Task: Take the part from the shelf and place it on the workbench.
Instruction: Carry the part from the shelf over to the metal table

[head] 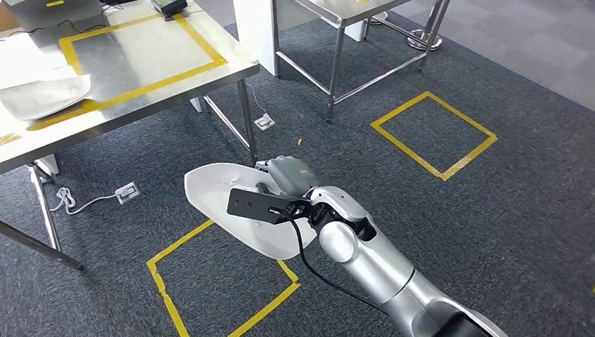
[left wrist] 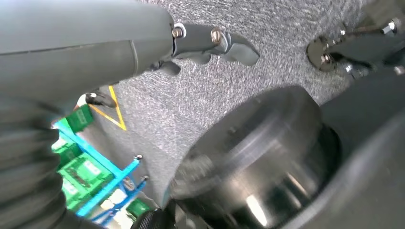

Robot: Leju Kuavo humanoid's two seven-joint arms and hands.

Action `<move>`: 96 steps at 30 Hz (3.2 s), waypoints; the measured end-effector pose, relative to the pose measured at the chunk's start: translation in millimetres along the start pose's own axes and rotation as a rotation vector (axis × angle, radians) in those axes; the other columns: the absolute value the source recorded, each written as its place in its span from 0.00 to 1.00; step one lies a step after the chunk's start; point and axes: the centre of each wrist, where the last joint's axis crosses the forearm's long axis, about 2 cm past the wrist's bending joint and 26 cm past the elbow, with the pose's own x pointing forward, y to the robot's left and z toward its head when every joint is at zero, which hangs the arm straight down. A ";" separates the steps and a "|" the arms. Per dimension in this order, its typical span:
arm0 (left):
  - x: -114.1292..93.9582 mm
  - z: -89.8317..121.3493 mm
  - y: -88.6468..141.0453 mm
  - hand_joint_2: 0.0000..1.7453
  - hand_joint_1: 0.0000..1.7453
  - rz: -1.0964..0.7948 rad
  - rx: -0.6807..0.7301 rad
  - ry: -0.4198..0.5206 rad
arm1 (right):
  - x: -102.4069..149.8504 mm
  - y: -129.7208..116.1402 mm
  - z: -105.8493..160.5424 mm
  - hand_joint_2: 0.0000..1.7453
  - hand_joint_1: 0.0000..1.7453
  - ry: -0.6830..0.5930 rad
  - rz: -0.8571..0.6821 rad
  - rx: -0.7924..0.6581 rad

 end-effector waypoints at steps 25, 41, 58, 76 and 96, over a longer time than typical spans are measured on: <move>-1.0 0.0 0.0 1.00 0.00 0.012 0.000 0.005 | 8.3 -5.1 -4.5 1.00 1.00 -0.010 0.015 -0.006; -1.0 -1.5 -3.0 1.00 0.00 0.043 -0.006 -0.002 | 14.0 -12.4 -6.3 1.00 1.00 -0.071 0.036 -0.116; -1.9 -1.7 -3.4 1.00 0.00 0.041 -0.008 0.017 | 48.4 -42.6 -9.7 1.00 1.00 -0.142 0.014 -0.318; -2.0 -0.2 -0.6 1.00 0.00 0.039 -0.002 0.008 | 52.8 -47.8 -12.1 1.00 1.00 -0.132 0.015 -0.323; -9.8 -0.9 -3.0 1.00 0.00 0.052 -0.006 0.009 | 46.7 -41.1 -10.8 1.00 1.00 -0.104 0.002 -0.314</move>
